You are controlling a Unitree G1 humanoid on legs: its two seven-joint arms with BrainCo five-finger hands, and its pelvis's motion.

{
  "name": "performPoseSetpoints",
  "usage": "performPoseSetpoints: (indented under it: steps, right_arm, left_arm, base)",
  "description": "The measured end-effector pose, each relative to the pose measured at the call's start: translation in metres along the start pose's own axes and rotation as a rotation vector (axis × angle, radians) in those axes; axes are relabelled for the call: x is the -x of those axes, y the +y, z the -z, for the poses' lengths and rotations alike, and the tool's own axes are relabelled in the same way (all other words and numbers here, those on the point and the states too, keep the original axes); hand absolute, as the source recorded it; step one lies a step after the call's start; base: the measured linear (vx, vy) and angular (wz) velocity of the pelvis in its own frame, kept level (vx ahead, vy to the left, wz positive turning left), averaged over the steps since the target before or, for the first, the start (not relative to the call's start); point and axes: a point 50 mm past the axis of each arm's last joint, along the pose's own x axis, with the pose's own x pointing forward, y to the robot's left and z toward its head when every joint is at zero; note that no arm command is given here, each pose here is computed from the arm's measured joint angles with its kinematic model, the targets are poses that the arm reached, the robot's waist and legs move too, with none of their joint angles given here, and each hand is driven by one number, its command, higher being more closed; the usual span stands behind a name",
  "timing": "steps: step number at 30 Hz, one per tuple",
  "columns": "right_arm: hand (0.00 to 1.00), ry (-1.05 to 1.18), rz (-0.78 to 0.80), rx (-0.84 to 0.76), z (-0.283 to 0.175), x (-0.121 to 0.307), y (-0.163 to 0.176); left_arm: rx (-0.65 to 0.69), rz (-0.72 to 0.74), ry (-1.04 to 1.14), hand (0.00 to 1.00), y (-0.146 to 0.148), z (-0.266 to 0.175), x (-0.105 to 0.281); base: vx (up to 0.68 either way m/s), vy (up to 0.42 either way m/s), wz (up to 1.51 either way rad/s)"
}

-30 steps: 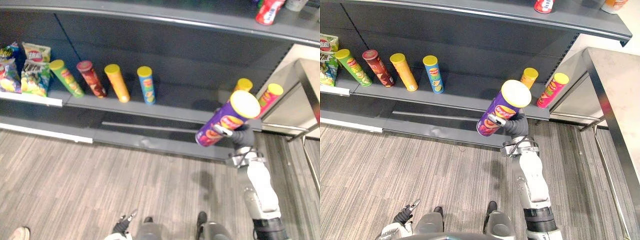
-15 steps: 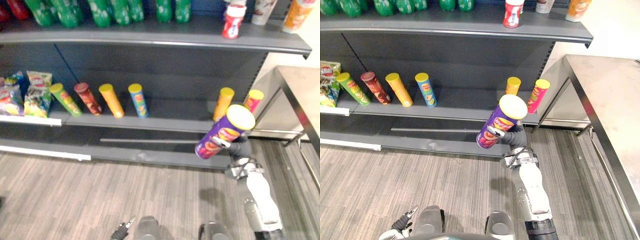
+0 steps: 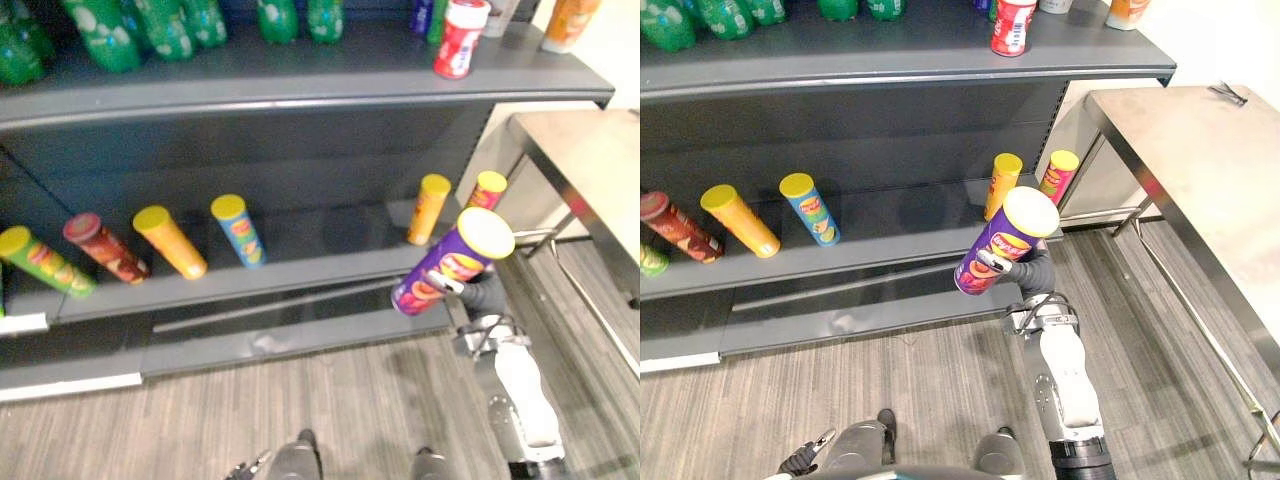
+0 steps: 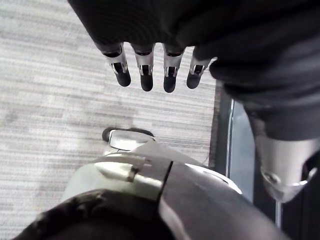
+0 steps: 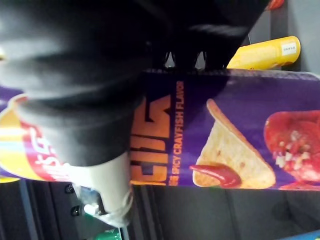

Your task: Put the gum and the chips on the shelf.

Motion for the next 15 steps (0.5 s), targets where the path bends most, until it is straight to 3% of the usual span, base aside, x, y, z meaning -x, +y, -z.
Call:
performPoseSetpoints:
  steps: [7, 15]
  right_arm:
    - [1.0, 0.026, -0.092, 0.005, 0.009, -0.016, 0.02]
    - [1.0, 0.087, -0.149, 0.014, 0.022, -0.016, 0.031]
  left_arm:
    - [-0.011, 0.008, -0.001, 0.0, -0.002, 0.0, 0.0]
    - [0.003, 0.022, 0.017, 0.0, -0.011, 0.004, 0.0]
  base:
    - [0.18, 0.116, -0.34]
    - [0.06, -0.178, 0.15]
